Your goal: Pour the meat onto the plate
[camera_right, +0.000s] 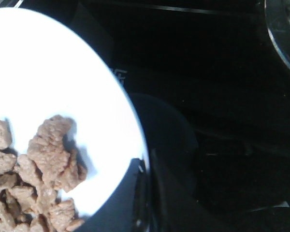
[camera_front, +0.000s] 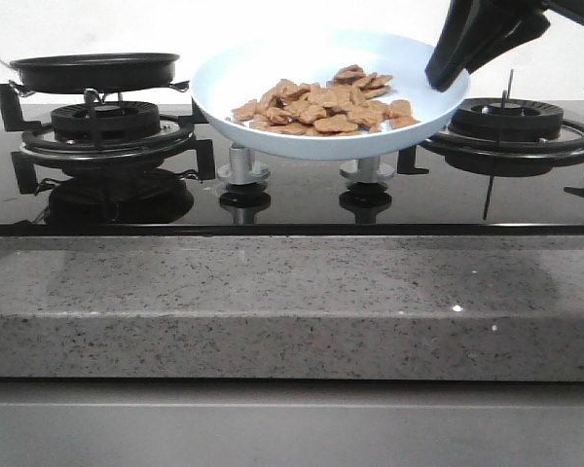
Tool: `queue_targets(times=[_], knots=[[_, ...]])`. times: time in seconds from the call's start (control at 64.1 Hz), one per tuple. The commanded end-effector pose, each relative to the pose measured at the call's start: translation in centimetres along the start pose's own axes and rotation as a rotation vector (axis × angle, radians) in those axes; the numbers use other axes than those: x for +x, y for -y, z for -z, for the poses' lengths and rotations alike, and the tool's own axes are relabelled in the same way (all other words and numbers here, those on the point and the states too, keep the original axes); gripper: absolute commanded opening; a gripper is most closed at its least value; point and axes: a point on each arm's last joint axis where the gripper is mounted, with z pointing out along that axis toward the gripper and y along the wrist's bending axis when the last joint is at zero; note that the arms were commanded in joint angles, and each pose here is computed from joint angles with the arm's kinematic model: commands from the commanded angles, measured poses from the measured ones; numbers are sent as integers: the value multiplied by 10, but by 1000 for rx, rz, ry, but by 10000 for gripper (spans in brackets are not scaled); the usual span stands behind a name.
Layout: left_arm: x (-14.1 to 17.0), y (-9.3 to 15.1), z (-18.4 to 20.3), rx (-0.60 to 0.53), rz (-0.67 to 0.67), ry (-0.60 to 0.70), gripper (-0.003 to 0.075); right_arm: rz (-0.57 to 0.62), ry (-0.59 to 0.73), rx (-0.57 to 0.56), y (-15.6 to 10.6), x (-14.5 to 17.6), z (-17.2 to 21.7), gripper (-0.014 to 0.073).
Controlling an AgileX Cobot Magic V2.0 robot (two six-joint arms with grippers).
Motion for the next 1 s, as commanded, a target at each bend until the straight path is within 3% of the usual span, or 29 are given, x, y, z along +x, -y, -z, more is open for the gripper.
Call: queue_targets(times=[0.0, 0.593, 0.983], knots=[[-19, 3, 4, 32, 8, 143, -20, 7, 99, -38, -11, -9, 20, -52], [-21, 3, 3, 36, 8, 157, -20, 14, 132, -43, -14, -16, 24, -52], [-21, 3, 3, 36, 8, 157, -20, 42, 151, -65, -20, -69, 12, -52]])
